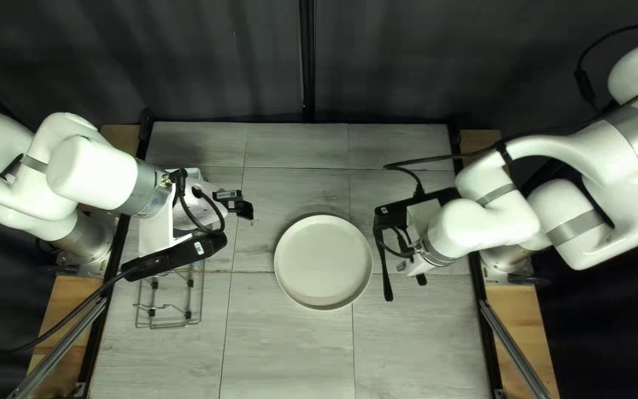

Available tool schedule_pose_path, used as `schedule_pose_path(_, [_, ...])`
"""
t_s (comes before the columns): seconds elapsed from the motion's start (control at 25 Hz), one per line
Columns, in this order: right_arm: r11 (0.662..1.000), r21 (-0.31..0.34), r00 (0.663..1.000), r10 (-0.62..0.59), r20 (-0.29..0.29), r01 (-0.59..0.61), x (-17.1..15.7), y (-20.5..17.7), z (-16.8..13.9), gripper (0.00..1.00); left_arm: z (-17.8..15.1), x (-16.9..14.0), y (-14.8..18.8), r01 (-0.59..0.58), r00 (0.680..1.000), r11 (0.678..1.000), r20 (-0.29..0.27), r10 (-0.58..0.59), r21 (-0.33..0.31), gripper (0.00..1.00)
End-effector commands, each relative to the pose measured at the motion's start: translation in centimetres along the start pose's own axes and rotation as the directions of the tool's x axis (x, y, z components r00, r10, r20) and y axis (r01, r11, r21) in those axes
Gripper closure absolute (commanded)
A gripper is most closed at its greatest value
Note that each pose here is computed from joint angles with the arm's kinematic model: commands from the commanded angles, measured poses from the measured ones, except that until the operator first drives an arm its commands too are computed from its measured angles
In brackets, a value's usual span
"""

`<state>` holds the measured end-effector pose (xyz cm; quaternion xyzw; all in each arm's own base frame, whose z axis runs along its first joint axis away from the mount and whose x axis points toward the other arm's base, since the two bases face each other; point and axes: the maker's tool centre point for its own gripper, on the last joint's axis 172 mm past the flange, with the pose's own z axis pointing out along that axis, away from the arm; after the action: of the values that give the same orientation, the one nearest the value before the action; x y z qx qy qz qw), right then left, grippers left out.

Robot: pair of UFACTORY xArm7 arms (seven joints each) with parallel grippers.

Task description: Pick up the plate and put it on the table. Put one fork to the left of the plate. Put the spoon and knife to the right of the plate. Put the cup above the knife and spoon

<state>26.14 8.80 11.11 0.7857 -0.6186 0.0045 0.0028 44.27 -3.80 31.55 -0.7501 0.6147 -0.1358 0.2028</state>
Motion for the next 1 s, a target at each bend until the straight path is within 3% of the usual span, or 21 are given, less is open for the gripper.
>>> schedule_pose_path(0.04, [0.998,-0.005,0.998,0.067,0.016,-0.067,-0.3,0.4,2.4,1.00,0.0,0.0,0.0,0.000,1.000,1.000,0.000,0.000,0.000,0.00])
schedule_pose_path(0.48, [0.998,0.002,0.998,0.061,0.034,-0.062,0.3,0.6,8.2,1.00,0.0,0.0,0.0,0.000,1.000,1.000,0.000,0.000,0.000,0.00])
schedule_pose_path(1.0, [0.998,0.003,0.997,0.057,0.055,-0.057,1.3,1.1,9.9,1.00,0.0,0.0,0.0,0.000,1.000,1.000,0.000,0.000,0.000,0.00])
